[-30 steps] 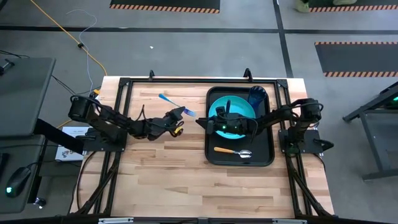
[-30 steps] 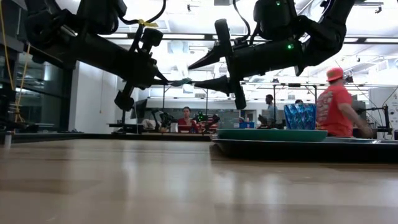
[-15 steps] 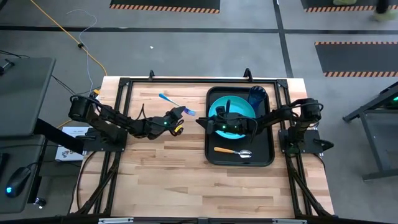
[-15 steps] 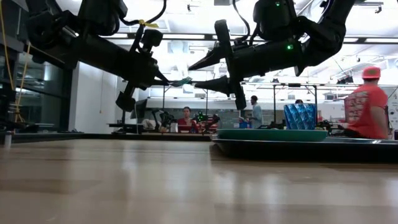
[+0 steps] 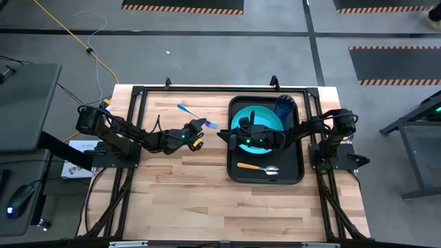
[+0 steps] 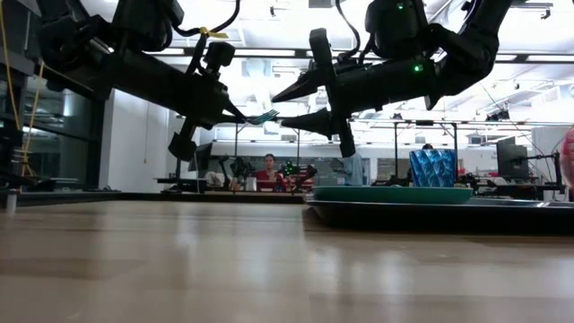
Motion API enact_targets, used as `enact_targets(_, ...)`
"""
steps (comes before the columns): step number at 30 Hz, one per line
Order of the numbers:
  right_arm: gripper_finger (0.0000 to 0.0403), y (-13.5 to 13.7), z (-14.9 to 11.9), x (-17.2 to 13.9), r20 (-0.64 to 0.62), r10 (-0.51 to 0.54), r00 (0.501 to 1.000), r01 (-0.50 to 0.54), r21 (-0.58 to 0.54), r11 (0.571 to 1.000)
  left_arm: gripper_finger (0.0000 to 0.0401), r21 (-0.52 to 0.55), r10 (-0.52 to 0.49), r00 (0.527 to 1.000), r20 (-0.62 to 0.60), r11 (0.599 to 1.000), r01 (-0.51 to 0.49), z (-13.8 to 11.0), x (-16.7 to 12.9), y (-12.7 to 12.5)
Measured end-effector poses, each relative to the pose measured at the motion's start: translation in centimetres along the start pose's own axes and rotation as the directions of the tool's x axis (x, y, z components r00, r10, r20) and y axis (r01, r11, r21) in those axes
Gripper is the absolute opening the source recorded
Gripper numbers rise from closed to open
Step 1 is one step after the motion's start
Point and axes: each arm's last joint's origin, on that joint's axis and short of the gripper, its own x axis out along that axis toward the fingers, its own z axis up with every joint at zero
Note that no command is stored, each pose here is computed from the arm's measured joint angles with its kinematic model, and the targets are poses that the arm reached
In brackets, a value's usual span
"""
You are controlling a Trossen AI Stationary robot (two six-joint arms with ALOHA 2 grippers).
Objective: Pick and place plate/cup/fork/spoon on tray
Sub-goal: Put the blue fork to the left of the orange spoon on the black serving tray
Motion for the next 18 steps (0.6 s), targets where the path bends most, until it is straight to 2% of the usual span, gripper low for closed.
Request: enact_targets(18,0.0178,0.15,-0.16,-0.05,-0.006,0.006,1.0,-0.006,-0.093,0.996,0.0,0.017,-0.012,0.999,-0.031,1.0,0.012,-0.63,0.56,-0.17)
